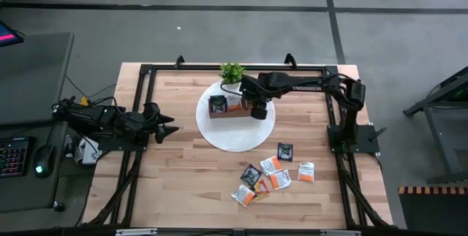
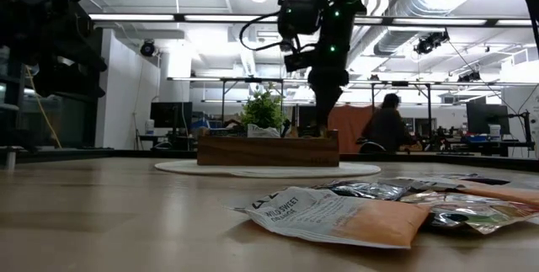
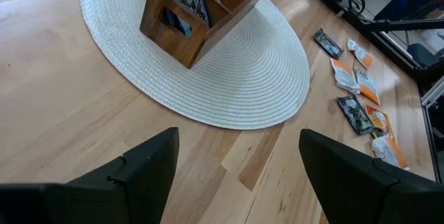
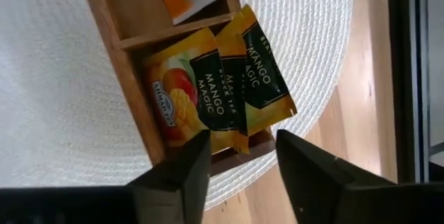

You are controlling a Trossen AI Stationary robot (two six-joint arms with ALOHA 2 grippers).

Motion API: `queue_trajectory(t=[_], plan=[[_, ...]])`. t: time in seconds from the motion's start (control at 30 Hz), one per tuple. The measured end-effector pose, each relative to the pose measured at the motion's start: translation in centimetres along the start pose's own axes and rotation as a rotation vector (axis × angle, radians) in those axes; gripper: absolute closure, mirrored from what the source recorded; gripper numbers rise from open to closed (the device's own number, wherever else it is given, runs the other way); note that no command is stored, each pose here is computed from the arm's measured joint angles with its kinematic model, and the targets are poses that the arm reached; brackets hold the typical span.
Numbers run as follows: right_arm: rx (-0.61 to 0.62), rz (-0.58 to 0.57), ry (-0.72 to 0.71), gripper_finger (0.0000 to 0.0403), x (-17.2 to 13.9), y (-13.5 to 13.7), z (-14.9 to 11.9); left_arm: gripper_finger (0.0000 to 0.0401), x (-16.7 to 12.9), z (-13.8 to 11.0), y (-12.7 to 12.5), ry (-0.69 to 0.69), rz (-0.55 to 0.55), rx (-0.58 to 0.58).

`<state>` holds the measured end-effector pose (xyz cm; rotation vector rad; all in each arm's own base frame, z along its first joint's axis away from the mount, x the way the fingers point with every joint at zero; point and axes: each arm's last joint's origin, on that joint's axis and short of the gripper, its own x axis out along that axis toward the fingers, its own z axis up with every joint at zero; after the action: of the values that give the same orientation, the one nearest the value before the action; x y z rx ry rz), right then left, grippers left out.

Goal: Pick & Place Tea
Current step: Put the black tea bag into the left section of the wooden organizer

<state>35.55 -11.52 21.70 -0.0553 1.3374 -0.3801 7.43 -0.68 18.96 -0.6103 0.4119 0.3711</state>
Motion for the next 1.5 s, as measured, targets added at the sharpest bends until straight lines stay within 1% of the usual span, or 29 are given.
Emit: queue_trajectory(t=[0.13, 0.3, 0.53, 0.7, 0.97, 1.23, 1.37, 1.5], plan=[[0.006, 0.004, -0.027, 0.0215, -1.2, -0.2, -0.1, 0.0105, 0.0, 0.0, 0.0, 0.0, 0.0, 0.0], [0.02, -0.005, -0.071, 0.0197, -3.6, -0.8, -0.7, 0.0105, 0.0, 0.0, 0.0, 0.0, 0.0, 0.001], [0.048, 0.001, -0.099, 0.0194, -7.9, -0.6, -2.5, 0.0105, 0.0, 0.0, 0.0, 0.0, 0.0, 0.0], [0.069, 0.018, -0.095, 0.0194, -11.1, 0.0, -4.4, 0.0105, 0.0, 0.0, 0.0, 0.0, 0.0, 0.001], [0.099, 0.045, -0.032, 0.0194, -14.9, 1.3, -8.0, 0.0105, 0.0, 0.0, 0.0, 0.0, 0.0, 0.0], [0.065, 0.057, 0.017, 0.0194, -17.2, 2.4, -10.6, 0.0105, 0.0, 0.0, 0.0, 0.0, 0.0, 0.001], [0.041, 0.066, 0.023, 0.0194, -17.7, 2.7, -11.1, 0.0105, 0.0, 0.0, 0.0, 0.0, 0.0, 0.001], [0.036, 0.116, 0.038, 0.0194, -17.5, 2.9, -11.2, 0.0105, 0.0, 0.0, 0.0, 0.0, 0.0, 0.001]])
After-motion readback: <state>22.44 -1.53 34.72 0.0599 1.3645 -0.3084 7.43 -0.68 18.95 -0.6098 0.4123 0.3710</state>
